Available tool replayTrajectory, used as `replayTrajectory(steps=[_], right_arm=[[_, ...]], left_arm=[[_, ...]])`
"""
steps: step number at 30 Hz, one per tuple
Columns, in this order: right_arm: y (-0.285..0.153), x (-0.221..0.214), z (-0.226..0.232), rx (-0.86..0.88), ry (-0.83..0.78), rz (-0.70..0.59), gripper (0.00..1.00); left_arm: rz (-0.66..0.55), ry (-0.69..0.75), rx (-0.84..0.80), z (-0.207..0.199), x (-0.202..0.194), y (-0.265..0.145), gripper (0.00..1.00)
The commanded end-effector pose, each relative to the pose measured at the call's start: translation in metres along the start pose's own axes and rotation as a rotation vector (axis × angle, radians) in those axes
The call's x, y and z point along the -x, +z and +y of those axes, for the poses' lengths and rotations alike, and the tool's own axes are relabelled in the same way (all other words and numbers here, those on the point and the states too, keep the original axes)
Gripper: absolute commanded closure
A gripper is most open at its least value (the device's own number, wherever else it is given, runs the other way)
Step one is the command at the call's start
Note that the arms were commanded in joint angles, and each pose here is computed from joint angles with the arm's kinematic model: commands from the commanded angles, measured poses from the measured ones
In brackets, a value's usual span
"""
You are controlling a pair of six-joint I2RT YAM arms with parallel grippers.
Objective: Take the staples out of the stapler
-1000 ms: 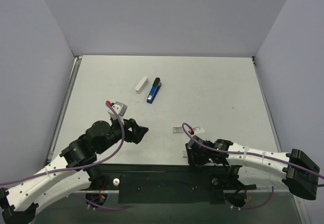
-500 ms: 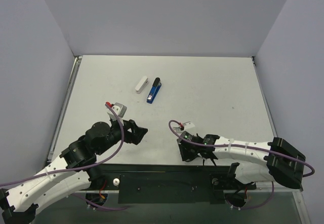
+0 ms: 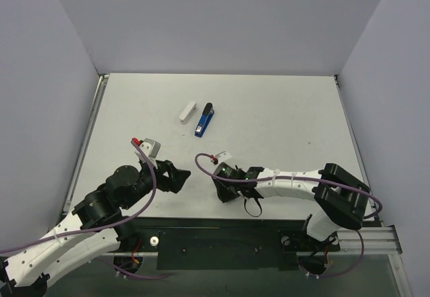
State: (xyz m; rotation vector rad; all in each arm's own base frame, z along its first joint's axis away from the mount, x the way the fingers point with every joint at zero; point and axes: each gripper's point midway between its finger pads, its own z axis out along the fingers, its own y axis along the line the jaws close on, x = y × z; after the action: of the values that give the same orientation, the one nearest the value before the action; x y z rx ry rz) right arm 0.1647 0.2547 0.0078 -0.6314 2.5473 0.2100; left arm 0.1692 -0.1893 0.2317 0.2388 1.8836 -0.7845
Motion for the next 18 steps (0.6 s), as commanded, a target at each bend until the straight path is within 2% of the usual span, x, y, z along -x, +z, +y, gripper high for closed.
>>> replayTrajectory(steps=[1, 8, 11, 15, 18], right_arm=[[0.005, 0.031, 0.016, 0.04, -0.105, -0.034, 0.54], [0.011, 0.059, 0.039, 0.114, -0.176, -0.032, 0.54], [-0.007, 0.079, 0.043, 0.133, -0.172, -0.086, 0.54], [-0.039, 0.092, 0.028, 0.12, -0.14, -0.143, 0.53], [-0.053, 0.089, -0.003, 0.056, -0.062, -0.134, 0.53]], left_arm=[[-0.018, -0.022, 0.021, 0.004, 0.005, -0.007, 0.14], [-0.039, -0.048, 0.03, 0.008, 0.006, -0.015, 0.14], [-0.033, -0.051, 0.035, 0.008, 0.007, -0.017, 0.14], [-0.032, -0.051, 0.041, 0.009, 0.007, -0.017, 0.14], [-0.016, -0.054, 0.052, 0.01, 0.002, -0.012, 0.14]])
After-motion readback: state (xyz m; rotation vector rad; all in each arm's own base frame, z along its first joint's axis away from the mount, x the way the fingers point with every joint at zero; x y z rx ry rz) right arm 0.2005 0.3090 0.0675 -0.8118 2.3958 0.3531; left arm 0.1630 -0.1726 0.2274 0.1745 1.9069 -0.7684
